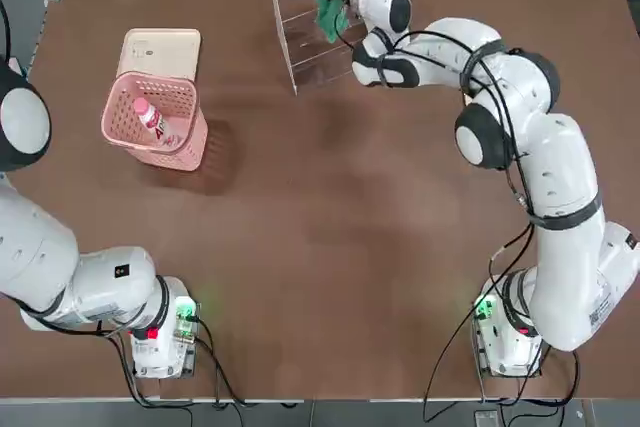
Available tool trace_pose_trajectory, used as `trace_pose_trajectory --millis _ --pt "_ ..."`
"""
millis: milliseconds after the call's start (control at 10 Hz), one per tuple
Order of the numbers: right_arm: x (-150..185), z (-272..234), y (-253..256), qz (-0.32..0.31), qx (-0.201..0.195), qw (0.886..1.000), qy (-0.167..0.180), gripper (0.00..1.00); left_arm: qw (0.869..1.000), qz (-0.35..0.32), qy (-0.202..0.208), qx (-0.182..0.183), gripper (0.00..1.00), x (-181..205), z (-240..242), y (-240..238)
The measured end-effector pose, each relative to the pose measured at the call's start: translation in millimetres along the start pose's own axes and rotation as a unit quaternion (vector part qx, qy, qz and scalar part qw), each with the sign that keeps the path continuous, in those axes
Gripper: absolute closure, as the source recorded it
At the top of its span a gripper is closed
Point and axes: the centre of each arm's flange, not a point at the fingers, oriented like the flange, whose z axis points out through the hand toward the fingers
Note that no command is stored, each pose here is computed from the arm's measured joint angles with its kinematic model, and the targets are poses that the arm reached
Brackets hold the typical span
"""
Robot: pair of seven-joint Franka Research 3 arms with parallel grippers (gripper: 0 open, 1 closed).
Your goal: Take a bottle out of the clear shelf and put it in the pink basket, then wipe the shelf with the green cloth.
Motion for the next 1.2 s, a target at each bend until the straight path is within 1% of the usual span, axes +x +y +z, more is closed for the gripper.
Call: trace_pose_trajectory --millis 200,400,700,800,1000,1200 --pt "5.3 -1.5 -26.6 0.010 0.015 1.000 0.006 0.97 1.000 0.000 0.000 0.000 0.00 0.0 -0.4 -0.5" --pt "11.5 -3.3 -41.2 0.020 0.024 0.999 0.012 0.97 1.000 0.003 0.001 0.000 0.00 0.6 -0.9 4.0" --pt "15.5 -5.3 -60.0 0.070 0.041 0.997 0.015 0.97 1.000 0.017 0.006 -0.003 0.00 2.9 -3.4 19.7" --pt "18.3 -6.0 -60.3 0.084 0.042 0.995 0.017 0.97 1.000 0.018 0.009 -0.003 0.00 3.5 -4.4 20.7" --pt "20.8 -7.3 -57.0 0.091 0.040 0.995 0.016 0.97 1.000 0.016 0.014 -0.002 0.00 4.3 -5.5 18.8" --pt "19.2 -11.2 -49.1 0.094 0.034 0.995 -0.002 0.97 1.000 0.014 0.014 -0.002 0.00 4.1 -5.5 16.1"
